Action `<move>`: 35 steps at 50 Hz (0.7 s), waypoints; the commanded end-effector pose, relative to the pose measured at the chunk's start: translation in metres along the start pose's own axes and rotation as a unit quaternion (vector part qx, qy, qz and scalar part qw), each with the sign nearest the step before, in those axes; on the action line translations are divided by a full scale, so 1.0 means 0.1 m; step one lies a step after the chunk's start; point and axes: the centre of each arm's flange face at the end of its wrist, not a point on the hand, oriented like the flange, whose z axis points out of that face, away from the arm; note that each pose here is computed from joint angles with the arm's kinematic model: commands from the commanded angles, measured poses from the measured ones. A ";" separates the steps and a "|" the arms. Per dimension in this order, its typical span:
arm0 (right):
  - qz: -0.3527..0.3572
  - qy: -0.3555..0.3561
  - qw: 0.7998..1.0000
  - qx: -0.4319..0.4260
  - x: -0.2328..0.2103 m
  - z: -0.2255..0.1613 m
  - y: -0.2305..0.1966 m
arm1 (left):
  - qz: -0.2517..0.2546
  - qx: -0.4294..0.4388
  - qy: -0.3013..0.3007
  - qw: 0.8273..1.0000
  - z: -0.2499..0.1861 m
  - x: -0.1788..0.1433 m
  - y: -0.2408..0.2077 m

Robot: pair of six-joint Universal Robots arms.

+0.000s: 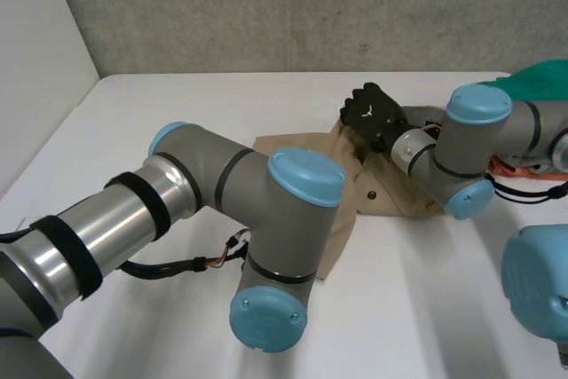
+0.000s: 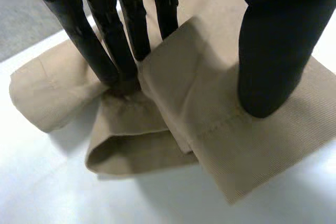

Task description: Fold the laundry.

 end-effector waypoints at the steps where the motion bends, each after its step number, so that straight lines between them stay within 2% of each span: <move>1: 0.003 0.026 0.999 -0.021 0.18 -0.01 0.03 | 0.000 0.011 -0.008 1.000 0.03 -0.10 -0.15; 6: 0.030 0.053 0.997 -0.056 0.56 -0.26 -0.18 | -0.021 0.035 -0.038 0.998 0.07 -0.42 -0.42; 8: 0.059 0.059 0.995 -0.063 0.74 -0.44 -0.36 | -0.040 0.059 -0.052 0.996 0.04 -0.65 -0.64; 15: 0.163 0.027 0.980 -0.112 1.03 -1.08 -0.77 | -0.083 0.118 -0.060 0.988 -0.25 -1.35 -1.19; 17: 0.182 0.013 0.975 -0.130 1.06 -1.22 -0.84 | -0.083 0.121 -0.052 0.988 -0.31 -1.44 -1.23; 21: 0.230 -0.063 0.951 -0.197 0.95 -1.58 -0.97 | -0.074 0.115 -0.017 0.991 -0.40 -1.50 -1.21; 22: 0.248 -0.103 0.937 -0.225 0.86 -1.70 -1.01 | -0.066 0.105 -0.006 0.992 -0.40 -1.50 -1.15; 25: 0.271 -0.162 0.912 -0.263 0.71 -1.85 -1.04 | -0.047 0.085 0.008 0.995 -0.36 -1.48 -1.03; 26: 0.278 -0.195 0.897 -0.283 0.61 -1.92 -1.04 | -0.035 0.073 0.012 0.997 -0.32 -1.47 -0.96; 27: 0.278 -0.207 0.893 -0.287 0.57 -1.94 -1.04 | -0.029 0.068 0.012 0.997 -0.29 -1.47 -0.92; 30: 0.268 -0.210 0.896 -0.285 0.46 -1.85 -0.94 | -0.012 0.039 0.008 0.999 -0.05 -1.44 -0.70; 35: 0.267 -0.157 0.904 -0.293 0.34 -1.61 -0.65 | 0.008 0.017 -0.017 1.000 0.35 -1.42 -0.47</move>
